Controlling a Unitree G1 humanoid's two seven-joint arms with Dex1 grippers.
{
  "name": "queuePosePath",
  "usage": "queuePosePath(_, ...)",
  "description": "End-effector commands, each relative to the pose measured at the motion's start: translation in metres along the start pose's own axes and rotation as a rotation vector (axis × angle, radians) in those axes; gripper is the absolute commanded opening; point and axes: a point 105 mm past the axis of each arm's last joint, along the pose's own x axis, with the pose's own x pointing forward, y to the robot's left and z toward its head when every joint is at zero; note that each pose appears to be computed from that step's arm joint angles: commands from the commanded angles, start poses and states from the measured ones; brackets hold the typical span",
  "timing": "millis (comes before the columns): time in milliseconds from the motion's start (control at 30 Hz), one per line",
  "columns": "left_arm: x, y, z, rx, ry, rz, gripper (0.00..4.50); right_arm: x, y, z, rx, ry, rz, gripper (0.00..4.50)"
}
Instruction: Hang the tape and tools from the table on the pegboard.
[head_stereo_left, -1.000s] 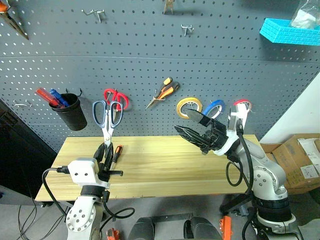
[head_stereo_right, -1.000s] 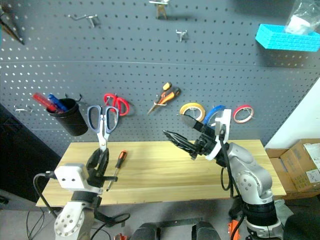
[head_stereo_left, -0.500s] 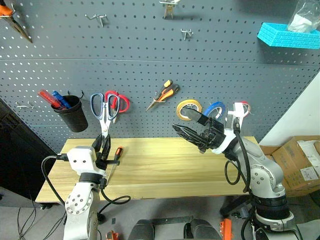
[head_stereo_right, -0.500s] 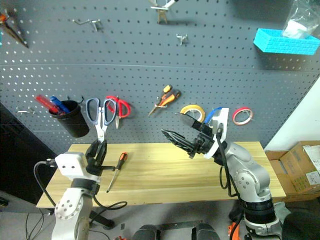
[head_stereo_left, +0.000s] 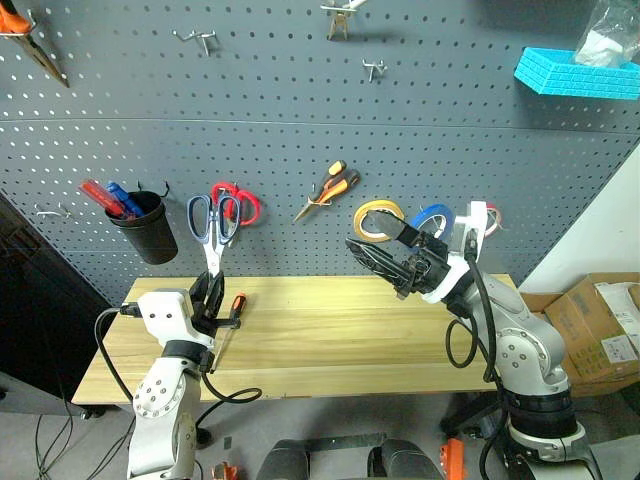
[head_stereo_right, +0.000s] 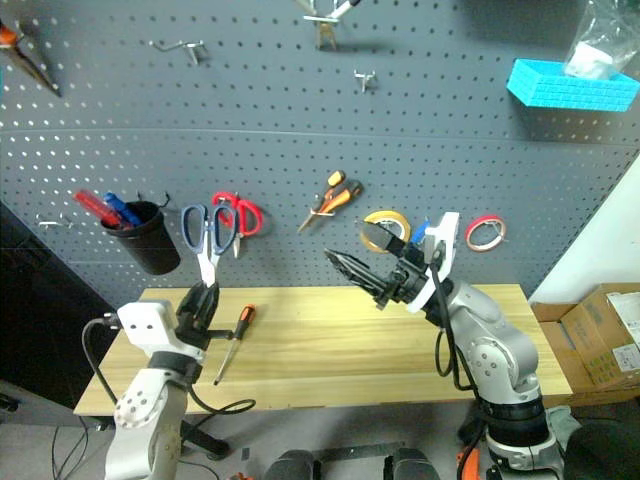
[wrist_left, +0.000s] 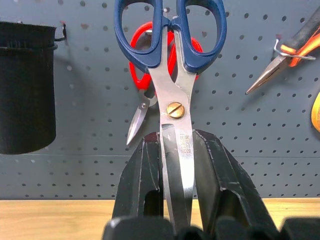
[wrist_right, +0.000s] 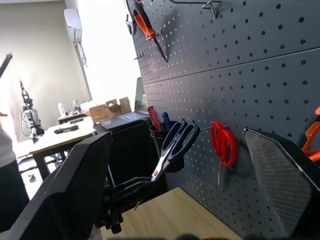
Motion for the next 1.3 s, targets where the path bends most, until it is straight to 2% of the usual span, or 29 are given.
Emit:
queuePosePath(33,0.006,-0.003,0.013,0.007,-0.048,-0.03,0.51,0.003,0.006,0.016,-0.047,-0.049,0.023,4.5)
queuePosePath(867,0.004,-0.012,0.022,-0.031,-0.086,-0.056,0.51,-0.001,0.007,0.012,-0.043,-0.035,0.005,4.5)
queuePosePath(1300,0.003,-0.008,0.022,-0.037,-0.079,-0.043,0.51,-0.001,0.008,0.009,-0.035,-0.041,-0.001,4.5)
